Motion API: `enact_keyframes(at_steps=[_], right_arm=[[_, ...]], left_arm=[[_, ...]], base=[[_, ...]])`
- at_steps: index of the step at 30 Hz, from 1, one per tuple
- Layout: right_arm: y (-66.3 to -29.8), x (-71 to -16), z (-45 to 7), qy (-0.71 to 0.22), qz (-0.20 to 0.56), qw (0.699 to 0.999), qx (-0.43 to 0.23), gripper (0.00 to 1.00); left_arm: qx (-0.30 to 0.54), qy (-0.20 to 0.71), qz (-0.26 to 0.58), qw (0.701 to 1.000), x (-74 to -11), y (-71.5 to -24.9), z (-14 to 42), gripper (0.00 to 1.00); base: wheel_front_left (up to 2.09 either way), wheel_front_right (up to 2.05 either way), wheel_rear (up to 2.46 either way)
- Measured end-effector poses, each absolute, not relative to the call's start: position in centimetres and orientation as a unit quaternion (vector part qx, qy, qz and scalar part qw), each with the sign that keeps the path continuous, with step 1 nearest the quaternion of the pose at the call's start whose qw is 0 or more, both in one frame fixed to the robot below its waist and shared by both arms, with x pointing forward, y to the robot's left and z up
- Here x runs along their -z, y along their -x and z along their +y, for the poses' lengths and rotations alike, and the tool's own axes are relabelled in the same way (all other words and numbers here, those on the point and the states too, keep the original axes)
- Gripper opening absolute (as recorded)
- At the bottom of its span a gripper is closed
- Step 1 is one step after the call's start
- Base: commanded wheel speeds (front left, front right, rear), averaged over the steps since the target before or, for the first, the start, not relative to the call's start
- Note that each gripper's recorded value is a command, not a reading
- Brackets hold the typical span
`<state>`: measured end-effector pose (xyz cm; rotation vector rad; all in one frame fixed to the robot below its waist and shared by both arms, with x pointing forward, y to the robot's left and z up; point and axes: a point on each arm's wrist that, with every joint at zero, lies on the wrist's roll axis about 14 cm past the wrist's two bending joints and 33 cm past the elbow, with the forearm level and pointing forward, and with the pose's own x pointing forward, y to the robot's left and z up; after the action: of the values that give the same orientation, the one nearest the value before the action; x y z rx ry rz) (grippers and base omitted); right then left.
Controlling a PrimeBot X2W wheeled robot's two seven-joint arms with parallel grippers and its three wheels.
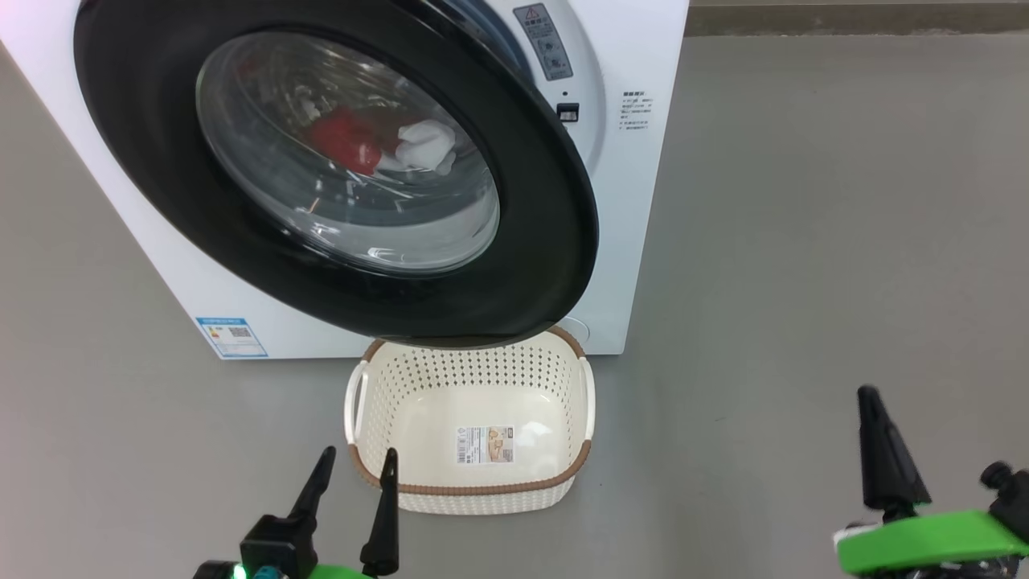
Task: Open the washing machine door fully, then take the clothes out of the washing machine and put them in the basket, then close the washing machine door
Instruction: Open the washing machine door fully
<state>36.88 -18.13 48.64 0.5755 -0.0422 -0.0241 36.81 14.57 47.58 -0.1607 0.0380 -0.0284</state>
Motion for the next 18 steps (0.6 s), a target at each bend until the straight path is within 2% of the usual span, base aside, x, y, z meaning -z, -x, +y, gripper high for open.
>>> enact_keyframes(at_steps=[5,11,18], right_arm=[[-39.1,-50.3,-18.5,-0.422,-0.053,0.905,0.030,0.00],[-42.9,-51.8,-18.7,-0.584,-0.051,0.809,0.023,0.00],[-47.3,-52.6,-18.1,-0.667,-0.019,0.745,-0.006,0.00]], left_arm=[[0.012,0.080,0.019,0.997,-47.6,-36.8,14.8,1.00],[0.005,0.081,0.018,0.997,-47.6,-37.1,15.2,1.00],[-0.002,0.081,0.012,0.997,-47.9,-37.6,15.7,1.00]], base=[[0.00,0.00,0.00],[0.00,0.00,0.00],[0.00,0.00,0.00]])
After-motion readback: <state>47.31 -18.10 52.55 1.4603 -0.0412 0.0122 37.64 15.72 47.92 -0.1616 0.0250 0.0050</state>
